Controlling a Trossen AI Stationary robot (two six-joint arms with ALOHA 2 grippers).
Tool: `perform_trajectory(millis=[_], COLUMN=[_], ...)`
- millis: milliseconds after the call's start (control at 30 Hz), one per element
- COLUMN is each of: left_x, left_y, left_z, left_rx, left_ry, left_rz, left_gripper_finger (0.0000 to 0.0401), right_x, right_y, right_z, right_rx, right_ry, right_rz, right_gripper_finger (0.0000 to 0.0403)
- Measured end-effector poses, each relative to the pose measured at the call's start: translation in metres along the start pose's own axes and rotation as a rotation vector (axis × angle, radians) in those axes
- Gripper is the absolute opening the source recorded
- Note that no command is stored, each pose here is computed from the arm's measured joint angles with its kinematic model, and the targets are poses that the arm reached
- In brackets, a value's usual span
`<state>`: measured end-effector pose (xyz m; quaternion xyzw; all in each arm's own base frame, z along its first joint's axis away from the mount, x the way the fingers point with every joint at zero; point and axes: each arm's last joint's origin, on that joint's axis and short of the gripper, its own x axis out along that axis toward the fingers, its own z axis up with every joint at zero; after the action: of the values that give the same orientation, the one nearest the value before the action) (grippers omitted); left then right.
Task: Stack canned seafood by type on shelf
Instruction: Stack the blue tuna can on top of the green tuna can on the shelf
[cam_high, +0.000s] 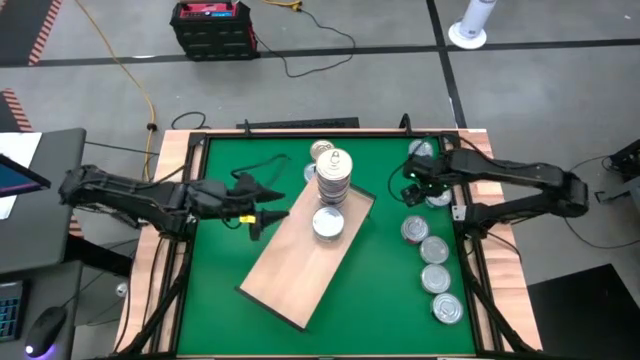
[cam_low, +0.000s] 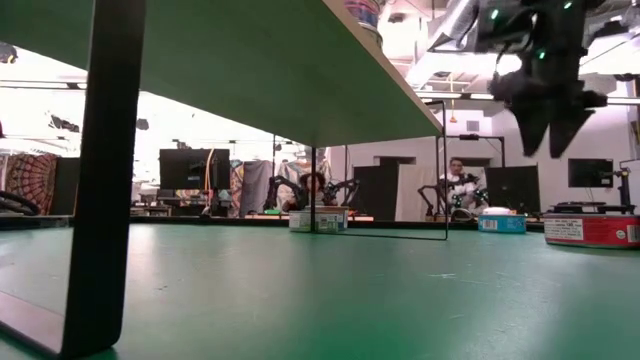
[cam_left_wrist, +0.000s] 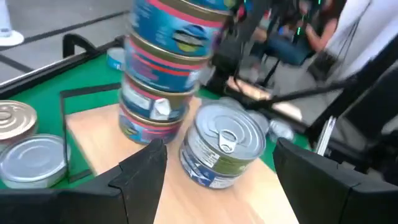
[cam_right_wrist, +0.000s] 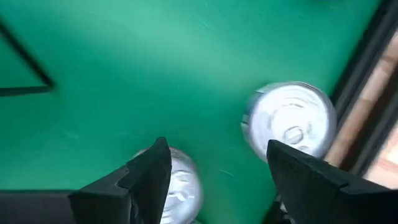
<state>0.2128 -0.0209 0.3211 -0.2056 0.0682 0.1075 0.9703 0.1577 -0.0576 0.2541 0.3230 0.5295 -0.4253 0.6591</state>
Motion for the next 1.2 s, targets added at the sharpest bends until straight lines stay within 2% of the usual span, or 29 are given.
perform_trajectory(millis=[200,333,400,533,667,833,1033,1200], left_x=[-0.009,-0.011,-0.010,-0.010,-0.010,-0.010,-0.010,-0.010], left_y=[0.042,0.065,0.072,0.075,0.075,0.075,0.075,0.076], left_z=[-0.007,-0.008,-0.008,-0.006,-0.006,-0.006,-0.005,-0.004], left_rx=[-0.084,-0.175,-0.188,-0.186,-0.164,-0.162,-0.159,-0.155], left_ry=[-0.086,-0.051,-0.029,-0.015,-0.009,-0.010,-0.025,-0.037], left_rz=[0.125,0.234,0.245,0.207,0.204,0.206,0.217,0.226], left_gripper_finger=[0.0281,0.0281,0.0281,0.0281,0.0281,0.0281,0.0281,0.0281], right_x=[0.026,0.043,0.050,0.062,0.079,0.087,0.094,0.099], right_y=[0.008,0.015,0.017,0.019,0.010,0.002,0.006,0.013], right_z=[0.014,0.020,0.021,0.021,0.009,-0.005,-0.008,-0.012], right_rx=[-0.045,-0.072,-0.079,-0.082,-0.053,-0.044,-0.049,-0.074], right_ry=[0.108,0.167,0.205,0.245,0.282,0.253,0.221,0.207], right_rz=[-0.109,-0.159,-0.179,-0.190,-0.187,-0.265,-0.184,-0.169], right_gripper_finger=[0.0285,0.0285,0.0285,0.0285,0.0285,0.0285,0.0285,0.0286])
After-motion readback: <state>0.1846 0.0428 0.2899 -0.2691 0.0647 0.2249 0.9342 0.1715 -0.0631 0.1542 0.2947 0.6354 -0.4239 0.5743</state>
